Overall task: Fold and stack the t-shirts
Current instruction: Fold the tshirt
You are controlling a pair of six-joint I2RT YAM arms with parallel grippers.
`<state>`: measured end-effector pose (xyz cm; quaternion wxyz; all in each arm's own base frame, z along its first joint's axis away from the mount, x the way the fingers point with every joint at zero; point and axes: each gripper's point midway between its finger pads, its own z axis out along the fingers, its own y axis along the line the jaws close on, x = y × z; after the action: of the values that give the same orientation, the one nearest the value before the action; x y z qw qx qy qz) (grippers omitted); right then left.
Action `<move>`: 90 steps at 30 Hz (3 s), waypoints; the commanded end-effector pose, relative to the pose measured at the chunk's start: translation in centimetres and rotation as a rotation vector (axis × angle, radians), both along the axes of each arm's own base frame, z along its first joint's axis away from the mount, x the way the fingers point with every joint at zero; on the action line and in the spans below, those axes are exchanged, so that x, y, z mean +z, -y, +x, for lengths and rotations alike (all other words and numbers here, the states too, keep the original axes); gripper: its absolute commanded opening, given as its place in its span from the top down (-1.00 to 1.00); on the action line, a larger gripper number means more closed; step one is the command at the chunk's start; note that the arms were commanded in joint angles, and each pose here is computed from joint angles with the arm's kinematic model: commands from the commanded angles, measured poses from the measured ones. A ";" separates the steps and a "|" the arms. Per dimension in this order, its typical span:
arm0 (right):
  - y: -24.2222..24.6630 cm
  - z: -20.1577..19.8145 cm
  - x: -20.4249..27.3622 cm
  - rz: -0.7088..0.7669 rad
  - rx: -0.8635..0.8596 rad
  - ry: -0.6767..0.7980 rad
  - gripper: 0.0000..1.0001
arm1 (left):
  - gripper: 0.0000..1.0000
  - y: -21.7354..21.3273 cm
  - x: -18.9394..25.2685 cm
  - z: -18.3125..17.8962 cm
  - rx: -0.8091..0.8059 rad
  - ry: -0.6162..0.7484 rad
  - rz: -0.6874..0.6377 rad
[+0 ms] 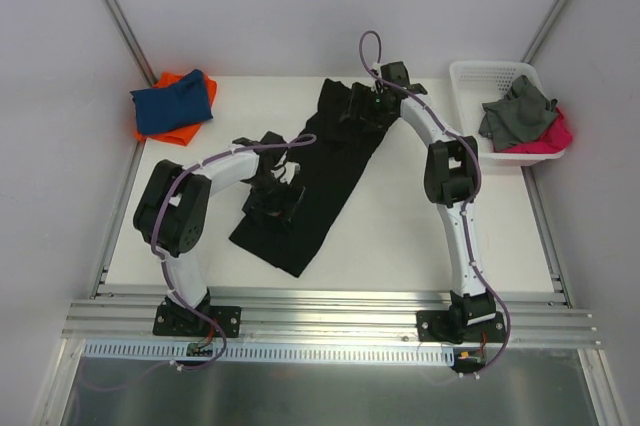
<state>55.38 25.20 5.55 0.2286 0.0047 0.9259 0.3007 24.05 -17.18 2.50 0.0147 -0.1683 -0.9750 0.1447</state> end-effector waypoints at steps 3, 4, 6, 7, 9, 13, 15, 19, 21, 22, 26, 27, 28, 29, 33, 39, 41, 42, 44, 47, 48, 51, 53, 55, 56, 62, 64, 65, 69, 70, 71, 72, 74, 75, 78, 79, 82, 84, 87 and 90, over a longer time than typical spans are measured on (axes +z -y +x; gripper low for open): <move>-1.2 1.7 2.0 0.047 0.001 0.071 -0.94 | -0.85 3.1 -1.0 -3.7 -0.069 -0.112 -0.046; -1.3 1.7 1.9 0.048 0.000 0.070 -0.94 | -0.84 3.4 -1.0 -3.8 -0.082 -0.111 -0.045; -1.4 2.1 2.2 0.054 -0.003 0.082 -0.93 | -0.84 4.4 -1.0 -4.4 -0.119 -0.111 -0.043; -1.5 2.2 2.3 0.056 -0.002 0.088 -0.93 | -0.85 4.7 -1.1 -4.6 -0.130 -0.111 -0.044; -1.8 2.3 2.3 0.060 0.000 0.091 -0.93 | -0.84 5.7 -1.1 -5.2 -0.164 -0.110 -0.043; -2.2 2.4 2.4 0.068 0.003 0.096 -0.93 | -0.84 7.3 -1.1 -5.9 -0.224 -0.101 -0.041; -2.6 2.2 2.3 0.071 0.011 0.096 -0.93 | -0.85 8.1 -1.3 -6.4 -0.257 -0.102 -0.039; -3.2 1.8 1.9 0.073 0.023 0.084 -0.93 | -0.85 9.6 -1.3 -6.6 -0.302 -0.086 -0.038; -3.6 1.6 1.9 0.077 0.032 0.082 -0.93 | -0.85 10.0 -1.5 -6.7 -0.319 -0.085 -0.031; -3.7 1.5 1.8 0.077 0.032 0.081 -0.93 | -0.85 10.3 -1.5 -6.8 -0.328 -0.082 -0.029; -4.5 1.4 1.9 0.078 0.044 0.091 -0.93 | -0.86 11.8 -1.6 -7.1 -0.372 -0.068 -0.028; -4.7 1.3 1.9 0.077 0.047 0.091 -0.93 | -0.86 11.9 -1.7 -7.0 -0.377 -0.068 -0.023; -4.9 1.3 1.9 0.077 0.052 0.094 -0.93 | -0.86 12.1 -1.7 -7.0 -0.383 -0.064 -0.022; -5.0 1.3 1.8 0.075 0.053 0.095 -0.93 | -0.86 12.4 -1.8 -6.9 -0.387 -0.062 -0.021; -5.2 1.3 2.1 0.072 0.061 0.107 -0.93 | -0.86 12.7 -1.8 -6.8 -0.401 -0.052 -0.017; -5.1 2.0 4.0 0.067 0.086 0.183 -0.93 | -0.92 13.4 -1.3 -5.8 -0.432 0.012 -0.007; -5.2 2.1 4.6 0.073 0.088 0.195 -0.93 | -0.93 13.7 -1.4 -5.6 -0.445 0.024 0.000; -5.3 2.0 4.9 0.074 0.092 0.200 -0.93 | -0.93 13.7 -1.4 -5.6 -0.447 0.025 0.003; -5.1 1.8 5.0 0.067 0.097 0.200 -0.93 | -0.93 13.9 -1.3 -5.2 -0.449 0.042 0.007; -4.6 1.7 5.9 0.054 0.103 0.213 -0.93 | -0.98 14.0 -0.6 -4.3 -0.453 0.089 0.016; -4.2 1.9 6.4 0.046 0.097 0.227 -0.93 | -0.98 14.0 -0.3 -3.9 -0.454 0.113 0.023; -3.6 2.0 8.6 0.037 0.093 0.272 -0.93 | -0.98 14.5 0.5 -3.1 -0.472 0.160 0.021; -3.0 1.7 9.6 0.032 0.091 0.282 -0.93 | -0.98 14.7 0.8 -3.2 -0.487 0.174 0.019; -2.7 1.3 9.7 0.022 0.096 0.277 -0.93 | -0.98 14.7 1.0 -3.4 -0.495 0.189 0.028; -2.6 1.0 10.0 0.021 0.099 0.274 -0.93 | -0.98 14.7 1.1 -3.6 -0.503 0.196 0.030; -2.8 0.2 10.4 -0.011 0.118 0.283 -0.93 | -0.98 13.2 2.4 -5.9 -0.543 0.235 0.053; -3.3 -0.3 10.7 -0.018 0.127 0.287 -0.93 | -0.98 12.6 2.4 -6.5 -0.536 0.225 0.052; -3.6 -0.6 11.0 -0.024 0.136 0.294 -0.93 | -0.98 12.6 2.4 -6.7 -0.535 0.219 0.043; -4.2 -1.6 12.8 -0.024 0.158 0.324 -0.93 | -0.99 13.1 2.9 -7.2 -0.537 0.207 0.004; -4.3 -1.8 13.1 -0.024 0.163 0.328 -0.94 | -0.99 13.2 2.9 -7.1 -0.538 0.210 0.003; -4.2 -1.9 13.5 -0.027 0.163 0.333 -0.93 | -0.98 13.4 3.1 -6.9 -0.542 0.219 0.002; -4.0 -2.1 13.9 -0.030 0.160 0.334 -0.93 | -0.98 13.6 3.6 -6.2 -0.545 0.255 0.009; -3.1 -2.8 15.7 -0.042 0.139 0.352 -0.93 | -0.98 13.5 5.1 -5.2 -0.545 0.332 0.021; -2.6 -3.1 16.3 -0.047 0.132 0.353 -0.94 | -0.98 13.1 5.9 -4.2 -0.549 0.388 0.051; 0.8 -5.1 18.5 -0.072 0.059 0.343 -0.94 | -0.98 11.1 8.6 -2.1 -0.515 0.503 0.094; 1.6 -6.0 19.2 -0.068 0.042 0.334 -0.94 | -0.98 10.2 10.0 -1.6 -0.481 0.533 0.078; 5.2 -10.7 18.5 -0.070 -0.021 0.232 -0.92 | -0.98 6.4 12.3 1.1 -0.318 0.540 0.040; 6.9 -15.1 16.8 -0.056 -0.047 0.138 -0.88 | -0.97 2.8 13.7 4.0 -0.128 0.542 0.024; 8.1 -20.1 14.0 -0.023 -0.099 0.017 -0.76 | -0.81 1.0 16.3 4.7 0.019 0.512 -0.135; 8.3 -23.8 12.5 -0.012 -0.109 -0.054 -0.67 | -0.72 1.5 16.2 3.2 0.018 0.450 -0.223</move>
<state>35.61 16.05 20.65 0.2841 0.0340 0.9201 0.2674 30.87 -16.13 17.96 -0.2640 -0.1728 -0.9407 0.1244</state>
